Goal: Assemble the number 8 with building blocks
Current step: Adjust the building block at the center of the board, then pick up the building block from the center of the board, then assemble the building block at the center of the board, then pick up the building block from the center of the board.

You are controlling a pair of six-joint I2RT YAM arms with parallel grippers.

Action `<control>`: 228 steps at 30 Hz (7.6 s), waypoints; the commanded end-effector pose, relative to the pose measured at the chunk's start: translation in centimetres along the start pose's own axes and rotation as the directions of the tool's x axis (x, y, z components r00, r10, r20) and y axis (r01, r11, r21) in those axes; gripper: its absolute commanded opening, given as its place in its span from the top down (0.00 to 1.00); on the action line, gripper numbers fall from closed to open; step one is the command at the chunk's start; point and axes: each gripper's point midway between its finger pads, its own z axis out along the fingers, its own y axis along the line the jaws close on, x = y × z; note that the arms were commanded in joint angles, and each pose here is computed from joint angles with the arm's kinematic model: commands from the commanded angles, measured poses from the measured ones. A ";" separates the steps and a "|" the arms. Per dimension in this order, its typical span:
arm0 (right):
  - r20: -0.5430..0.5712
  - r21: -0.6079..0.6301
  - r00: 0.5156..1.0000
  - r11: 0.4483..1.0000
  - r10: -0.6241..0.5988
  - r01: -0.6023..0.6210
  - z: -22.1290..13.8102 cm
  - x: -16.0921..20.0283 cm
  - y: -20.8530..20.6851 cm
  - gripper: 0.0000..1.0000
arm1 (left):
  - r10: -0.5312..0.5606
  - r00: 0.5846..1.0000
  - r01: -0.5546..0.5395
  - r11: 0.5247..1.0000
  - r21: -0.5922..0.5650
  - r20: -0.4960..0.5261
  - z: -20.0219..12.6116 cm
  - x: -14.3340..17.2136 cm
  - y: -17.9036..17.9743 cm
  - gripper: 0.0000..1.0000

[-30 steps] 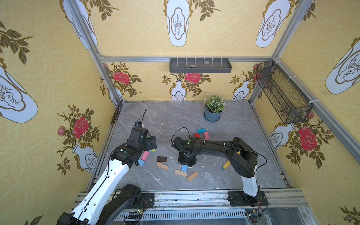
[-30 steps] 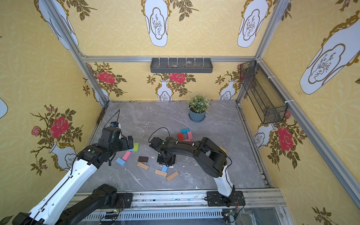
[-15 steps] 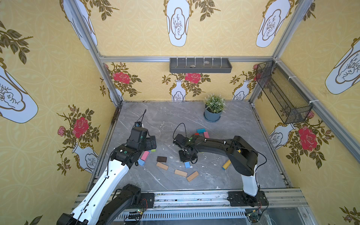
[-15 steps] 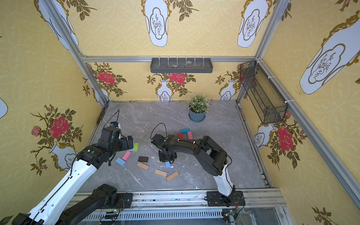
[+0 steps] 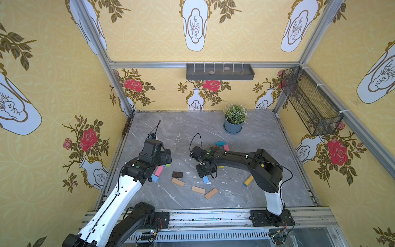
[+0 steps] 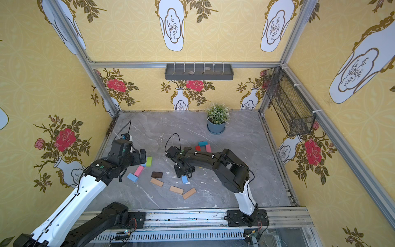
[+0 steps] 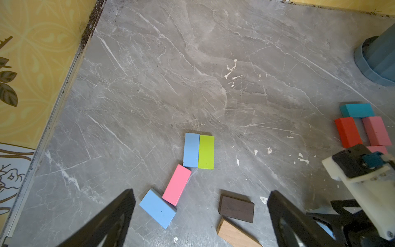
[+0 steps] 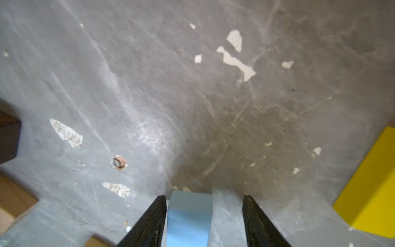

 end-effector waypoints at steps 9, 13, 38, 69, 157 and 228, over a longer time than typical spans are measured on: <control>-0.023 0.062 0.989 0.988 0.146 -0.144 -0.5 2.0 -0.3 0.43 | 0.001 1.000 -0.001 1.000 0.003 0.000 0.3 -0.1 -0.1 0.00; -0.026 0.052 0.985 0.984 0.173 -0.171 -0.3 2.2 -0.1 0.46 | 0.001 1.000 -0.001 1.000 0.004 0.000 0.3 -0.1 -0.1 0.00; 0.019 0.045 0.984 0.983 0.177 -0.178 -1.5 1.2 -0.6 0.72 | 0.000 1.000 0.000 1.000 0.005 -0.001 0.3 0.0 -0.2 0.00; 0.077 0.012 0.944 0.946 0.322 -0.324 -2.5 0.8 -17.8 0.71 | 0.009 1.000 -0.009 0.999 0.033 -0.006 0.4 -0.1 -0.6 0.00; 0.080 0.060 0.956 0.956 0.281 -0.286 -0.6 -0.5 -18.4 0.43 | 0.008 1.000 -0.008 1.000 0.026 -0.019 0.7 0.1 -0.5 0.00; 0.432 -0.156 0.838 0.943 0.333 -0.294 -13.8 -0.2 -17.7 0.07 | 0.236 0.736 -0.278 0.960 0.036 -0.634 10.5 16.3 -7.0 0.34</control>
